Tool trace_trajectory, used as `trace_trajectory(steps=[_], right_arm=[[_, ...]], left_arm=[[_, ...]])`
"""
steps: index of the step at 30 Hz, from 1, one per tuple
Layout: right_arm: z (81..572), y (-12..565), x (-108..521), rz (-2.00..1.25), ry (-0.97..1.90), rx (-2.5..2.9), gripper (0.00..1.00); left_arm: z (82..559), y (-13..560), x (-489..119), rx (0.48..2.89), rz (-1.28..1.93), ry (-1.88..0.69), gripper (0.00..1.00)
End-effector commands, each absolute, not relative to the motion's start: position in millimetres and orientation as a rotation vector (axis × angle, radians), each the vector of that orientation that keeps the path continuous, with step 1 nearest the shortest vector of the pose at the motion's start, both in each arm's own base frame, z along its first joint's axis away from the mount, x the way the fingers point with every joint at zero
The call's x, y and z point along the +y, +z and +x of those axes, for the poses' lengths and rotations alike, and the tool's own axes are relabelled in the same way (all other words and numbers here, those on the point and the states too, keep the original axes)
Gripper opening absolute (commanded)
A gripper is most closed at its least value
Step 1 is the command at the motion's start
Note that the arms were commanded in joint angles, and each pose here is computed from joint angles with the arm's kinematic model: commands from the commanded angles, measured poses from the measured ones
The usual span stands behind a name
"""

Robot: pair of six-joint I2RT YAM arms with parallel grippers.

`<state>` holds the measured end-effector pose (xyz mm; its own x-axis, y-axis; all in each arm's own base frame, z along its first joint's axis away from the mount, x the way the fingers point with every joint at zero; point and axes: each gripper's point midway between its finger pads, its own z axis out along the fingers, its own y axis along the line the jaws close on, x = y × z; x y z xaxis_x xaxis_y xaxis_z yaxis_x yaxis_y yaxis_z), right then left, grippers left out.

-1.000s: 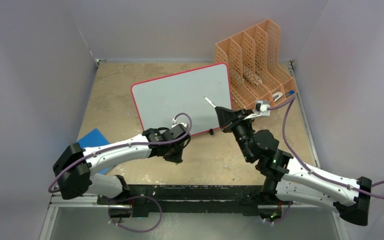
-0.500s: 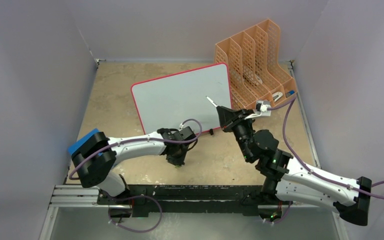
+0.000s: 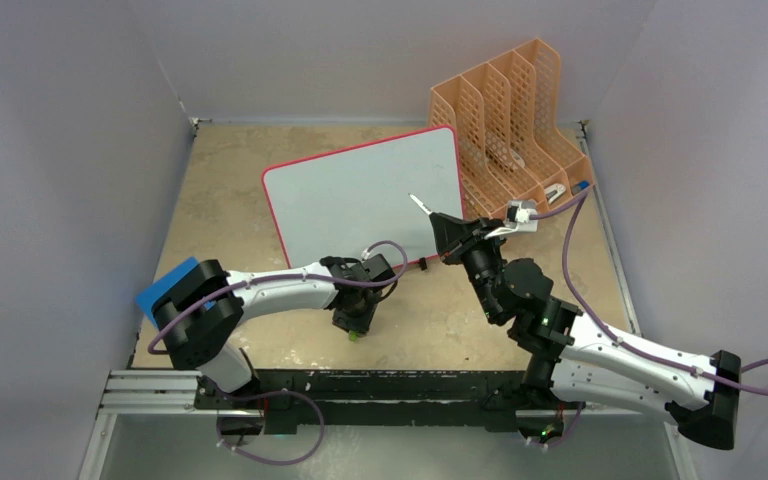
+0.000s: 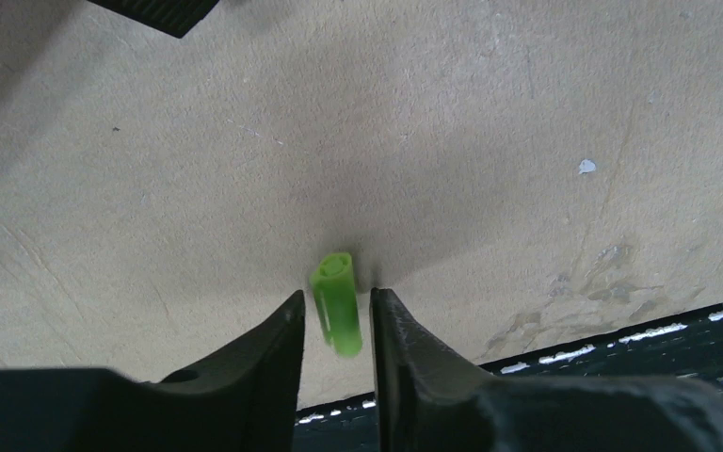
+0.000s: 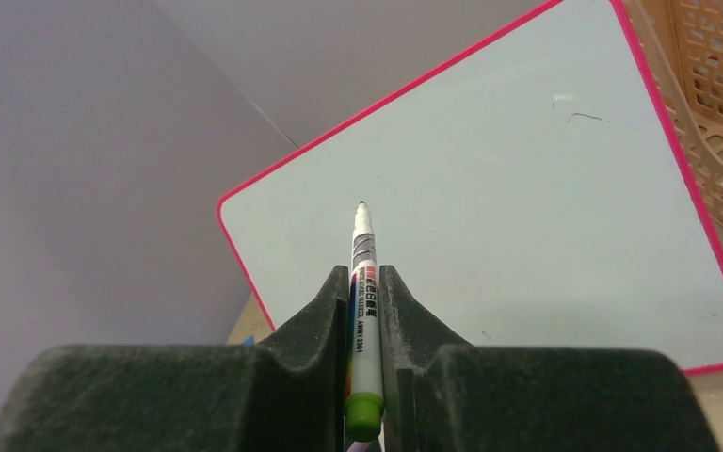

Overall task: Write a sentence on the whiteboard
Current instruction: Place the pen cap at the center of the board, then hold the whiteboard on the whiteboard stand.

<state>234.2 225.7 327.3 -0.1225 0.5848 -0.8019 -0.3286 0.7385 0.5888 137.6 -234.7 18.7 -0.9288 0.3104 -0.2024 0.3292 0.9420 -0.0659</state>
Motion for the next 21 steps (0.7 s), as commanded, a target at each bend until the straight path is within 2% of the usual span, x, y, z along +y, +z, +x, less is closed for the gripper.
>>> trace_trajectory(steps=[1,5,11,16,21], right_arm=[[233.1,352.5,222.4,0.255,0.836,1.442,0.0],[232.6,352.7,222.8,0.248,0.835,1.446,0.0],[232.2,357.3,222.7,0.216,0.814,1.447,0.0],[232.2,359.2,225.6,0.177,0.794,1.456,0.0],[233.0,361.9,227.0,0.146,0.772,1.454,0.0]], left_arm=[[146.9,28.3,-245.9,2.872,0.492,-0.202,0.33],[148.1,32.1,-246.8,2.867,0.486,-0.21,0.39],[160.7,69.9,-249.8,2.779,0.466,-0.265,0.45],[184.6,129.1,-251.7,2.624,0.443,-0.36,0.49],[228.7,200.7,-229.3,2.402,0.334,-0.46,0.54]])
